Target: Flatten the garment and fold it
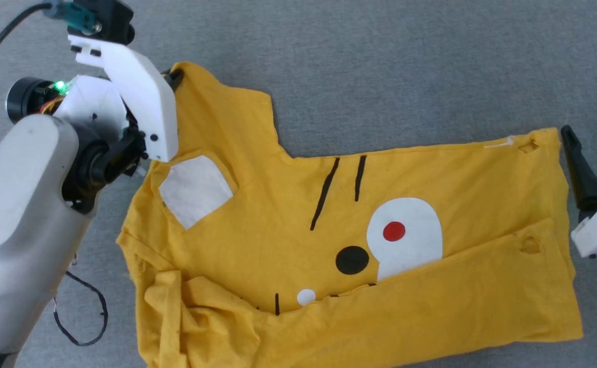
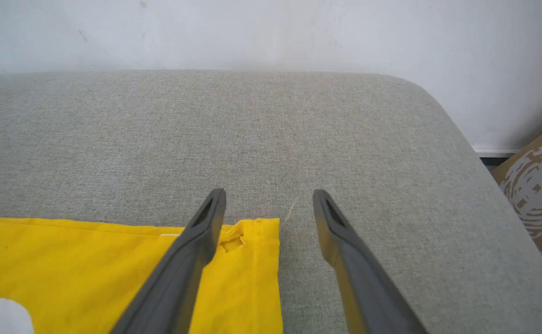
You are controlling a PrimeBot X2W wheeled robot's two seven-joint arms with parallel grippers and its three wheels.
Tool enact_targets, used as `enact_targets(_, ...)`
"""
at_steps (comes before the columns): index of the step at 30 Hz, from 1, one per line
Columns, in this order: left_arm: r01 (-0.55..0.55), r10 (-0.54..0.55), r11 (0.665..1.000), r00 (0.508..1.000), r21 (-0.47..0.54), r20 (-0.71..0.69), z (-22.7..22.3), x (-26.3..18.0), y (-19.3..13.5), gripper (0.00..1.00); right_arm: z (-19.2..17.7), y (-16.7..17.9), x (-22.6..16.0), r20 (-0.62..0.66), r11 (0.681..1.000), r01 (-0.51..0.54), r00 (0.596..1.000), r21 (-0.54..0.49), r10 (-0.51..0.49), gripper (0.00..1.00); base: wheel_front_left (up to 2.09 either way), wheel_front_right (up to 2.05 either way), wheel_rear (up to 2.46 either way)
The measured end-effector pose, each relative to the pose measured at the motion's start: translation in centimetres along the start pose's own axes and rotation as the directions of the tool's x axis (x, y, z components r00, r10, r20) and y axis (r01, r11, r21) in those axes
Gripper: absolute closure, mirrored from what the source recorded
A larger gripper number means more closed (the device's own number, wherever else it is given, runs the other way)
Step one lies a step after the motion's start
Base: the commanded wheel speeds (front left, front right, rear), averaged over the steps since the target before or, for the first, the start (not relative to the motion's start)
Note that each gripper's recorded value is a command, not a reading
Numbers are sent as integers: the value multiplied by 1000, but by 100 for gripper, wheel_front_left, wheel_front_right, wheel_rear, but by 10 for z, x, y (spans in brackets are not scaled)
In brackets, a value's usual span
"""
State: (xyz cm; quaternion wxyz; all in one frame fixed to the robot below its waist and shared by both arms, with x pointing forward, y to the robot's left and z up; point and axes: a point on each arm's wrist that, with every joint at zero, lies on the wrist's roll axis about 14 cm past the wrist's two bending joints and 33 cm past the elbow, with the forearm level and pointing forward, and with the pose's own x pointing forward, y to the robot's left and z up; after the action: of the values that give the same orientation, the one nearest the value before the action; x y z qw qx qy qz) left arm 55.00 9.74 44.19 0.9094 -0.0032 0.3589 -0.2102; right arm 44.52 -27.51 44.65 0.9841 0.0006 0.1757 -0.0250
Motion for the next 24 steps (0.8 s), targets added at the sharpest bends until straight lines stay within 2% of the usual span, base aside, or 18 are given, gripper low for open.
enact_targets(4, -8, 9, 1000, 999, -10, 54, 3, -9, 4, 100, 4, 0, 10, -51, 999, -19, 999, -36, 17, 0, 0, 0, 0)
enact_targets(10, -11, 13, 1000, 998, -27, 59, -3, -7, 10, 100, -17, -3, 28, -185, 998, -29, 982, -55, 18, 0, 0, 0, 0)
enact_targets(16, -14, 15, 999, 999, -44, 39, -14, -3, 14, 100, -56, 1, 38, -341, 999, -39, 940, -24, 29, 0, 0, 0, 0)
enact_targets(17, -16, 18, 999, 999, -45, 38, -14, -3, 15, 100, -60, 2, 38, -357, 999, -40, 933, -13, 33, 64, 0, 0, 0)
enact_targets(18, -18, 20, 999, 999, -46, 45, -14, -3, 15, 100, -61, 3, 39, -368, 999, -41, 929, -3, 37, 100, 0, 0, 0)
enact_targets(24, -12, 17, 999, 991, -40, 134, 3, -10, 15, 100, -56, 8, 39, -357, 999, -44, 933, 27, 51, 100, 0, 0, 0)
